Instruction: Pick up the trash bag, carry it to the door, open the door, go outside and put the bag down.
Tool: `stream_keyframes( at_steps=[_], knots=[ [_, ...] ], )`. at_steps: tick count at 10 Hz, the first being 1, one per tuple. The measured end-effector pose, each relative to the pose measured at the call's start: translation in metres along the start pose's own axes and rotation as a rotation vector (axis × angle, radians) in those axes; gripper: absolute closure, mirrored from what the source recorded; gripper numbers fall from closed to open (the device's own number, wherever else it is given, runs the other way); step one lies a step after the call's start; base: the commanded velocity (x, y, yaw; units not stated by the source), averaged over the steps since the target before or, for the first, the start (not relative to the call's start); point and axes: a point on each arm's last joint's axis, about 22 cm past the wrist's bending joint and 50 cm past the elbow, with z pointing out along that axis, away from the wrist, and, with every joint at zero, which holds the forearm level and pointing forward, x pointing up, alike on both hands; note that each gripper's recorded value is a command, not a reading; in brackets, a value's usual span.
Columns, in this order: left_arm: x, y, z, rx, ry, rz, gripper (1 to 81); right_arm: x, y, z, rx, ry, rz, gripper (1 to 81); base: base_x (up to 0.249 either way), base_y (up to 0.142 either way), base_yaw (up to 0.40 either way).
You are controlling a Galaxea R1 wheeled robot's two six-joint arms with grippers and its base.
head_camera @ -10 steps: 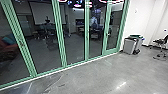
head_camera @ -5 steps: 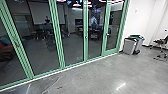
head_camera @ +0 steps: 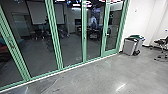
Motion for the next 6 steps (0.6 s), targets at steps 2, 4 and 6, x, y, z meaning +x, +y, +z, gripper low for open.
stream_keyframes(
  at_steps=[2, 4, 6],
  knots=[
    [-0.0004, -0.0003, 0.0, 0.0, 0.0, 0.0, 81.1, 0.0, 0.0, 0.0, 0.0, 0.0, 0.0, 1.0, 0.15, -0.083, 0.0],
    [-0.0001, 0.0001, 0.0, 0.0, 0.0, 0.0, 81.1, 0.0006, -0.0004, 0.0, 0.001, 0.001, -0.001, 1.0, 0.151, -0.083, 0.0],
    [0.0003, -0.0001, 0.0, 0.0, 0.001, 0.0, 81.1, 0.0, 0.0, 0.0, 0.0, 0.0, 0.0, 1.0, 0.151, -0.083, 0.0]
  ],
)
